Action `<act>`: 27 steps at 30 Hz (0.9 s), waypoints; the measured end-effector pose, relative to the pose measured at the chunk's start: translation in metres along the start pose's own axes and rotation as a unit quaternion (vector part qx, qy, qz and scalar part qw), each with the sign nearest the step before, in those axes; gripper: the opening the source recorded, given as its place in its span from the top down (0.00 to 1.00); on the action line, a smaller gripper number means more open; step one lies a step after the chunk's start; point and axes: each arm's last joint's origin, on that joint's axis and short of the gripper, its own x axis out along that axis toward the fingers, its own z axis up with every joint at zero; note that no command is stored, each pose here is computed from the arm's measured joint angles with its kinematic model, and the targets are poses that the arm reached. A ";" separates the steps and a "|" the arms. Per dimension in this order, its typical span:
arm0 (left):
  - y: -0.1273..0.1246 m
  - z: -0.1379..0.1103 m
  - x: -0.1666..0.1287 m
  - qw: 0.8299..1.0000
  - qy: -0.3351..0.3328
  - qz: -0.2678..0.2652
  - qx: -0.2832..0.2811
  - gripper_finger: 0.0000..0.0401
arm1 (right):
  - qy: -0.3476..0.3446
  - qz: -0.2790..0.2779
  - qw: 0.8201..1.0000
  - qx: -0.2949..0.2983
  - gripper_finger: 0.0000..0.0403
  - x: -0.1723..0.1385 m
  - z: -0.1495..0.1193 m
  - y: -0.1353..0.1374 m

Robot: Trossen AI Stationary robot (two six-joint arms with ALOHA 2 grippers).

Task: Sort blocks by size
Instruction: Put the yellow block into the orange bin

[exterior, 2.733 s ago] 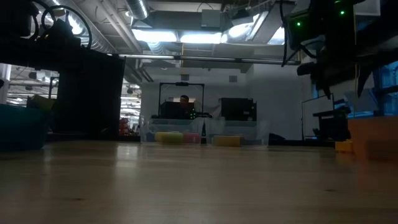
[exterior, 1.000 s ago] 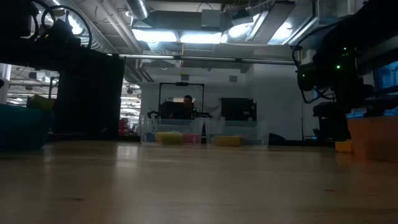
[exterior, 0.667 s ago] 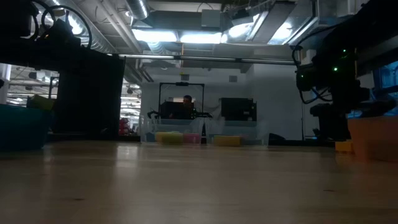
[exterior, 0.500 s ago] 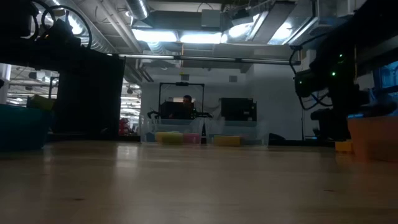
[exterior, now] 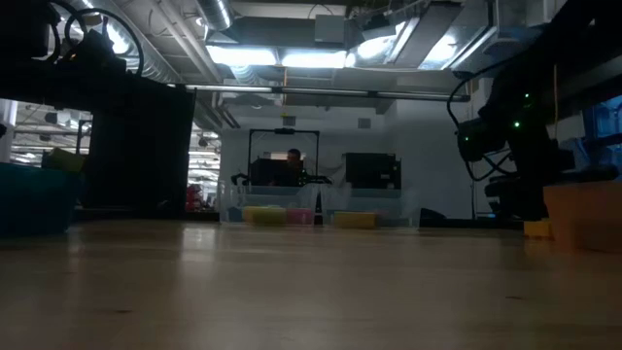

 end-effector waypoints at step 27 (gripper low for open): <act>0.000 0.000 0.000 1.000 0.000 0.000 0.000 0.54 | 0.058 0.018 0.998 0.010 0.57 -0.016 0.005 -0.009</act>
